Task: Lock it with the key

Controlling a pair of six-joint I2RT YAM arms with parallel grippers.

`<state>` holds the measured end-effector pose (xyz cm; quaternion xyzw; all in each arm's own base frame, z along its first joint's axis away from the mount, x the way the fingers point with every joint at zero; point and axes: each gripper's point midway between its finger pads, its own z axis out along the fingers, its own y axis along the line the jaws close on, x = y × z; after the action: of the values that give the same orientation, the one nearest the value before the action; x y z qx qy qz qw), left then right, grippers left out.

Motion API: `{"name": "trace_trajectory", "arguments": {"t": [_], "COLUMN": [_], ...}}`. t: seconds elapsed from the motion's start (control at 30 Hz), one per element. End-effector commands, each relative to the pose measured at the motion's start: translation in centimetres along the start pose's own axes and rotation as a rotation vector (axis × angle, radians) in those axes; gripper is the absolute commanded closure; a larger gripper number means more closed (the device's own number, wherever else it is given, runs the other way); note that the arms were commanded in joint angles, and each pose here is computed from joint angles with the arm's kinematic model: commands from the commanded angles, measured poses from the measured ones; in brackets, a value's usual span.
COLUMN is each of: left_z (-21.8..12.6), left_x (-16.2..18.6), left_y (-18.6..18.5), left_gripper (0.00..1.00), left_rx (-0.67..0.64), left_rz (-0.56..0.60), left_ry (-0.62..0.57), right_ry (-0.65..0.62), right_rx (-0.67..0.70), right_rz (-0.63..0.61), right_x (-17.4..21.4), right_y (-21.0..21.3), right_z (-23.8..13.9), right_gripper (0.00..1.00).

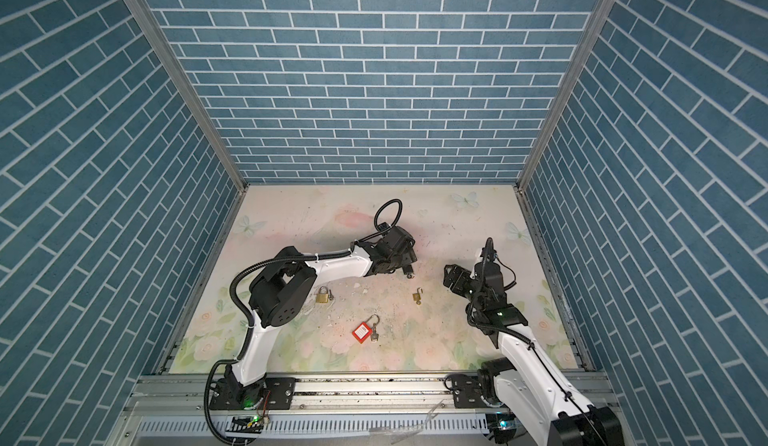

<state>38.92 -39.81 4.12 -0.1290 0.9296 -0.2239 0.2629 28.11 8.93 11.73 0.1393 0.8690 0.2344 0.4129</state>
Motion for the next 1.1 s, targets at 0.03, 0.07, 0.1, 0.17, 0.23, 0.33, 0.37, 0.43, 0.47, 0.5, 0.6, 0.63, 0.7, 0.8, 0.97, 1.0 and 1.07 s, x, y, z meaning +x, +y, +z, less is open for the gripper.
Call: {"name": "trace_trajectory", "arguments": {"t": [0.03,0.07,0.1,0.17,0.23,0.33,0.37,0.43,0.47,0.5,0.6,0.63,0.7,0.8,0.97,1.0,1.07], "left_z": [-0.4,-1.0,-1.9,-3.6,-5.1,-6.5,-6.7,-7.0,-7.0,-7.2,-6.5,-6.2,-5.5,-4.6,-3.6,-3.3,-2.9], "left_x": [-1.1,-1.4,-1.9,-2.5,-2.5,-2.1,-1.8,-1.3,-0.9,-0.7,0.2,0.5,1.1,1.6,1.9,2.1,2.4], "left_y": [0.8,0.7,0.3,-0.5,-1.6,-2.8,-2.9,-2.7,-2.8,-2.9,-3.1,-3.3,-3.3,-3.3,-2.9,-2.7,-2.3], "left_gripper": [0.22,0.22,0.22,0.22,0.22,0.22,0.23,0.24,0.25,0.26,0.27,0.28,0.31,0.33,0.34,0.34,0.34], "left_rx": [-0.089,-0.103,-0.119,-0.146,-0.160,-0.197,-0.218,-0.280,-0.305,-0.326,-0.374,-0.377,-0.385,-0.379,-0.389,-0.392,-0.402], "left_rz": [0.092,0.110,0.130,0.169,0.203,0.217,0.214,0.202,0.197,0.183,0.166,0.160,0.152,0.144,0.145,0.146,0.142], "left_ry": [-0.039,-0.057,-0.082,-0.122,-0.142,-0.152,-0.149,-0.138,-0.130,-0.125,-0.096,-0.084,-0.064,-0.049,-0.047,-0.041,-0.028], "right_ry": [-0.009,-0.008,-0.009,-0.010,-0.010,-0.014,-0.014,-0.014,-0.013,-0.013,-0.013,-0.011,-0.009,-0.002,0.036,0.048,0.082], "right_rx": [-0.014,-0.012,-0.012,-0.013,-0.013,-0.008,-0.006,-0.006,-0.006,-0.006,-0.007,-0.004,-0.002,0.007,-0.016,-0.026,-0.054], "right_rz": [-0.019,-0.017,-0.016,-0.014,-0.012,-0.005,-0.003,0.003,0.006,0.007,0.013,0.015,0.017,0.015,-0.018,-0.022,-0.039], "right_x": [-0.5,-0.4,-0.4,-0.3,-0.2,-0.1,-0.1,0.1,0.1,0.2,0.4,0.5,0.5,0.7,1.6,1.8,2.7], "right_y": [0.4,0.3,0.3,0.2,0.2,-0.1,-0.1,-0.2,-0.3,-0.3,-0.4,-0.5,-0.5,-0.8,-0.5,-0.3,-0.1], "right_z": [-0.1,-0.1,-0.1,-0.1,0.0,0.0,0.0,0.0,0.0,-0.1,-0.2,-0.3,-0.4,-0.6,-0.9,-1.0,-1.0], "right_gripper": [0.15,0.15,0.15,0.15,0.15,0.15,0.15,0.15,0.15,0.16,0.16,0.16,0.16,0.17,0.16,0.16,0.16]}}
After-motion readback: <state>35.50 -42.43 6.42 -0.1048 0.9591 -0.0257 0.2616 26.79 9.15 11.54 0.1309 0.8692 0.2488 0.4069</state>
